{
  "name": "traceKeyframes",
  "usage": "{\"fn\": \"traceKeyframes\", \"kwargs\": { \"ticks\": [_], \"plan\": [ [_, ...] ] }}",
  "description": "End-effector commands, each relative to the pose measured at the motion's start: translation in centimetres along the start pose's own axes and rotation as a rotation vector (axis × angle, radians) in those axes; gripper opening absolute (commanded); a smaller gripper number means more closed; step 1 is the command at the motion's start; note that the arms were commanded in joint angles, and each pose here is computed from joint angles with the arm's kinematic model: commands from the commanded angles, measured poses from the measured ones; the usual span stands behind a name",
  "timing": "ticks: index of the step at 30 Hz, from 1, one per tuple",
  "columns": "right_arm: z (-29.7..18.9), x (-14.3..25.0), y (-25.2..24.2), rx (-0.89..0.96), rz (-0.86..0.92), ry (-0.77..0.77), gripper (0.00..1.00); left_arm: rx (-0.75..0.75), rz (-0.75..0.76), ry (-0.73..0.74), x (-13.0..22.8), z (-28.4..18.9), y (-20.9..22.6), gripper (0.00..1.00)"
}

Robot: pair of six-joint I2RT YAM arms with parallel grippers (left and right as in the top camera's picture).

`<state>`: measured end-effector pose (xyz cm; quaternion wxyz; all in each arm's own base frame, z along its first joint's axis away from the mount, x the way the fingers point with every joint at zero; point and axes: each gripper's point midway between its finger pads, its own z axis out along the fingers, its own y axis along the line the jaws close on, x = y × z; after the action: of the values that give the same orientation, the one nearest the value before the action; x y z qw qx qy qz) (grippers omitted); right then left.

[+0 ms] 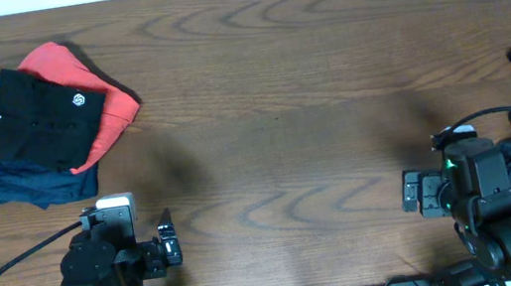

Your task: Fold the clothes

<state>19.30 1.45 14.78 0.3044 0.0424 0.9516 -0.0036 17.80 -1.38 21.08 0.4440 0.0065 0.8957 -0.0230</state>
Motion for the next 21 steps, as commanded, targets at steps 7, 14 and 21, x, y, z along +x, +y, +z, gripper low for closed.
{"fn": "traceKeyframes", "kwargs": {
  "ticks": [7,14,21],
  "plan": [
    [-4.7,-0.8,-1.8,-0.026,0.069,-0.343,0.99,-0.014,0.001,0.003,0.2,0.1,0.3,0.98],
    [-4.2,-1.8,-1.2,-0.069,-0.018,-0.565,0.99,-0.014,0.001,0.003,0.2,0.1,0.3,0.98],
    [-2.3,-3.9,-0.1,-0.094,-0.097,-0.719,0.99,-0.014,0.001,0.003,0.2,0.1,0.3,0.98]
  ]
}}
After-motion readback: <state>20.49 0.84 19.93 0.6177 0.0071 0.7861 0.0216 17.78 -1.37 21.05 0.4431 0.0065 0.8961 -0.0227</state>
